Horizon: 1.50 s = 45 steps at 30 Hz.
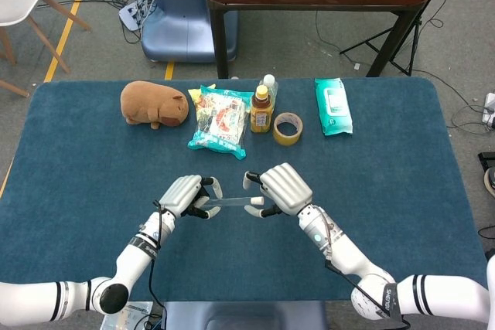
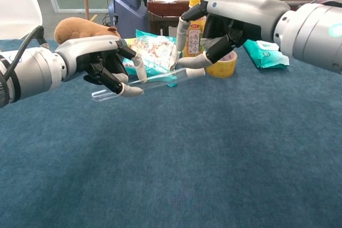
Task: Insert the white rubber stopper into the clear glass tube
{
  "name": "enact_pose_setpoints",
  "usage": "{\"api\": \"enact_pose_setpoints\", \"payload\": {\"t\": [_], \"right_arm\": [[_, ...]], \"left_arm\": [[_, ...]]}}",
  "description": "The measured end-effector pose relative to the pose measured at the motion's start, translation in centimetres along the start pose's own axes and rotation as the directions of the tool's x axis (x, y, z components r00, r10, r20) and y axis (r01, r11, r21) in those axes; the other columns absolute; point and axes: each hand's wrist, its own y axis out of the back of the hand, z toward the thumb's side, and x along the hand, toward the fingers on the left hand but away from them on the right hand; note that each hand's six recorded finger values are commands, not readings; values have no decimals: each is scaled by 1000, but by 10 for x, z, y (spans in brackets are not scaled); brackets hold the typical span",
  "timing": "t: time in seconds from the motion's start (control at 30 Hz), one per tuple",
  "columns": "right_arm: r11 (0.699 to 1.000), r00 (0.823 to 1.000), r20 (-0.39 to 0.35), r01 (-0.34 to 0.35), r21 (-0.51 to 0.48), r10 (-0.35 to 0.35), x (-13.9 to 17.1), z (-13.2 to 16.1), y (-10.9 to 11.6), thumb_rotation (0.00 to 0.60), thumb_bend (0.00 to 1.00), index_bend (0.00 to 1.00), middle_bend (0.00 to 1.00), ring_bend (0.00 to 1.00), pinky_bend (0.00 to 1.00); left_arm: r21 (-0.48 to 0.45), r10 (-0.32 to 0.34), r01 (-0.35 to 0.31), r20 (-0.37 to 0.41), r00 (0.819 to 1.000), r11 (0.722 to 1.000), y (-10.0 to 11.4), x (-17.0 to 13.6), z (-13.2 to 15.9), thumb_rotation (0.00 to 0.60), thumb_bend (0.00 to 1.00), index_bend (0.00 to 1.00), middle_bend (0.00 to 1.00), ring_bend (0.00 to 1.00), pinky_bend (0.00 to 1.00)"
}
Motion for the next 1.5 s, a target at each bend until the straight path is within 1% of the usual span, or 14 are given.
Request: {"api": "enact_pose_setpoints", "payload": {"t": [0.27,0.47,0.63,0.77,0.83,0.93,1.07,1.33,1.5], "right_arm": [[1000,1000,-4,3,-4,-3,0,1,1,477,184,393,1000,1000,1000],[1000,1000,-14,28,-7,-28,7,2,13,474,183,387,1000,1000,1000],[997,997,-5,71,13,-71,18,-4,32,475,183,387,1000,1000,1000],[994,994,11,105,27,-105,28,-11,49,477,184,387,1000,1000,1000],[992,992,23,120,37,-121,33,-15,57,477,183,387,1000,1000,1000],[989,989,41,136,49,-139,41,-21,66,476,183,387,1000,1000,1000],[987,986,66,150,62,-154,48,-28,74,476,183,387,1000,1000,1000],[986,980,112,155,66,-162,58,-44,77,478,183,387,1000,1000,1000],[986,978,130,156,65,-163,62,-50,77,478,183,387,1000,1000,1000]], "left_arm": [[2,0,0,-1,1000,1000,1,0,-2,600,318,640,1000,1000,1000],[38,5,-5,-12,1000,999,3,0,-11,600,318,641,1000,1000,1000],[114,28,-25,-23,999,993,6,2,-24,600,319,643,1000,1000,1000],[200,48,-42,-25,999,979,6,4,-35,600,318,644,1000,1000,1000],[230,56,-48,-28,998,972,4,6,-42,600,319,644,1000,1000,1000],[251,58,-47,-35,998,967,0,9,-49,600,318,644,1000,1000,1000],[272,55,-42,-43,998,961,-6,14,-57,600,319,645,1000,1000,1000],[324,48,-25,-64,997,946,-22,25,-72,600,318,644,1000,1000,1000],[371,33,-1,-81,996,929,-33,32,-80,600,319,633,1000,1000,1000]]}}
